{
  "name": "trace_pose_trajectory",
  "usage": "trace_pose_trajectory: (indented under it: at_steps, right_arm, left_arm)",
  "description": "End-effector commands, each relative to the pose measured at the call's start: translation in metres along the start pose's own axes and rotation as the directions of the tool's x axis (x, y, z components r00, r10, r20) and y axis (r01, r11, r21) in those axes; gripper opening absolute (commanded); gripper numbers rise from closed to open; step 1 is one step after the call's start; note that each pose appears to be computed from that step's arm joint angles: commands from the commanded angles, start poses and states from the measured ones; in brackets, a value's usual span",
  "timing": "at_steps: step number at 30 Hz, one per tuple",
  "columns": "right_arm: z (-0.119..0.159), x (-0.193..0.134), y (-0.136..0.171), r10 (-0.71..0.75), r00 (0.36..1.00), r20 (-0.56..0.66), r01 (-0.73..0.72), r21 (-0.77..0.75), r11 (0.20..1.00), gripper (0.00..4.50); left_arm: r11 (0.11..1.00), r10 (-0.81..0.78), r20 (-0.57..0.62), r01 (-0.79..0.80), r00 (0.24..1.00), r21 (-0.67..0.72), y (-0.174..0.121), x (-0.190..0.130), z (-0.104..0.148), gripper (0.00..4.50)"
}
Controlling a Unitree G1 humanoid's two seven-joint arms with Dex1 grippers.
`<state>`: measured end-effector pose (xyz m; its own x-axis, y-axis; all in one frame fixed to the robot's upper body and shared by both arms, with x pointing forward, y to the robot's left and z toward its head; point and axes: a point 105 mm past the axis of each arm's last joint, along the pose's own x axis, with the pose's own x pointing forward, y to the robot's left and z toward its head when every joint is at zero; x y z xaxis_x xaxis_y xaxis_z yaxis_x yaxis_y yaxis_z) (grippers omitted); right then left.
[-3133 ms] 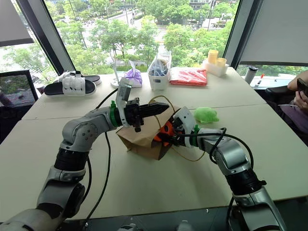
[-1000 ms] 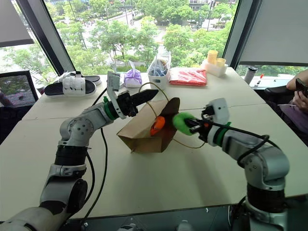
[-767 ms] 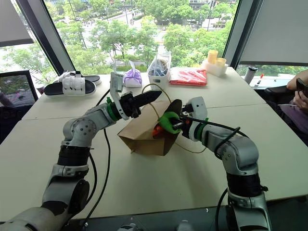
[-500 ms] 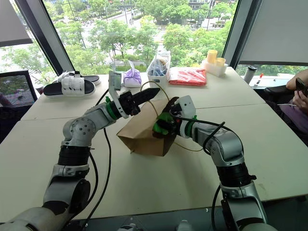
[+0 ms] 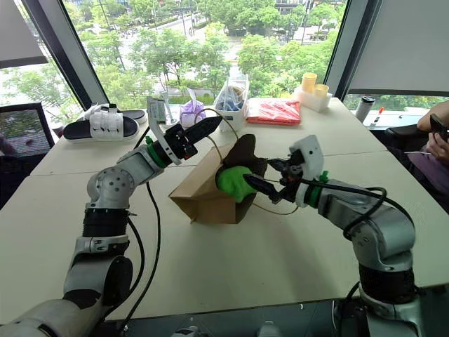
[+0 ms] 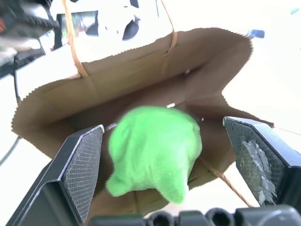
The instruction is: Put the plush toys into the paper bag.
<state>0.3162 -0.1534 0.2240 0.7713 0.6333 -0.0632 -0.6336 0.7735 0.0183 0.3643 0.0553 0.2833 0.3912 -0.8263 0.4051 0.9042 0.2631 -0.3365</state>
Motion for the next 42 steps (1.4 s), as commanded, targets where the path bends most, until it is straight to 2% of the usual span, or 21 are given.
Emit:
trace_pose_trajectory:
  at_steps: [1,7,10,16,19,26,29,31,34,38,42]
  right_arm:
    - [0.002,-0.024,-0.023,-0.132,0.991,0.014,0.132,-0.013,0.991,4.42]
    - [-0.033,-0.046,-0.048,-0.293,0.956,-0.020,0.293,0.088,0.952,4.42]
    - [-0.058,-0.057,-0.050,-0.321,0.946,-0.057,0.326,0.154,0.933,4.42]
    - [-0.088,-0.060,-0.040,-0.304,0.950,-0.075,0.312,0.317,0.896,4.42]
    - [-0.097,-0.060,-0.038,-0.310,0.948,-0.068,0.313,0.358,0.880,3.62]
    - [-0.094,-0.052,-0.031,-0.281,0.960,-0.008,0.258,0.420,0.870,0.06]
    - [-0.085,-0.050,-0.027,-0.256,0.966,0.028,0.218,0.435,0.873,0.02]
    - [-0.065,-0.049,-0.014,-0.165,0.978,0.128,0.082,0.492,0.867,0.02]
    - [-0.045,-0.053,-0.004,-0.089,0.971,0.221,-0.039,0.517,0.855,0.02]
    - [0.007,-0.063,0.007,0.030,0.911,0.411,-0.249,0.490,0.836,0.02]
    - [0.035,-0.064,0.009,0.063,0.882,0.466,-0.296,0.448,0.844,0.02]
  left_arm:
    - [0.999,-0.041,0.041,0.039,0.998,0.030,-0.009,0.001,0.016,0.00]
    - [0.999,-0.047,0.033,0.047,0.998,0.021,-0.009,0.000,0.012,0.00]
    - [0.999,-0.047,0.029,0.047,0.998,0.019,-0.010,-0.001,0.011,0.00]
    - [0.999,-0.048,0.021,0.048,0.999,0.018,-0.010,-0.001,0.010,0.00]
    - [0.999,-0.047,0.008,0.047,0.999,0.028,-0.009,-0.001,0.007,0.00]
    - [0.999,-0.043,-0.006,0.043,0.999,0.028,-0.008,-0.002,0.004,0.00]
    - [0.998,-0.045,-0.026,0.047,0.999,0.051,-0.009,-0.003,0.004,0.00]
    - [0.994,-0.053,-0.048,0.057,0.997,0.091,-0.010,-0.005,0.008,0.00]
    - [0.990,-0.063,-0.068,0.071,0.996,0.120,-0.010,-0.007,0.013,0.00]
    - [0.990,-0.101,-0.068,0.107,0.993,0.092,-0.009,-0.012,0.027,0.00]
    - [0.993,-0.099,-0.036,0.101,0.994,0.055,-0.005,-0.013,0.033,0.00]
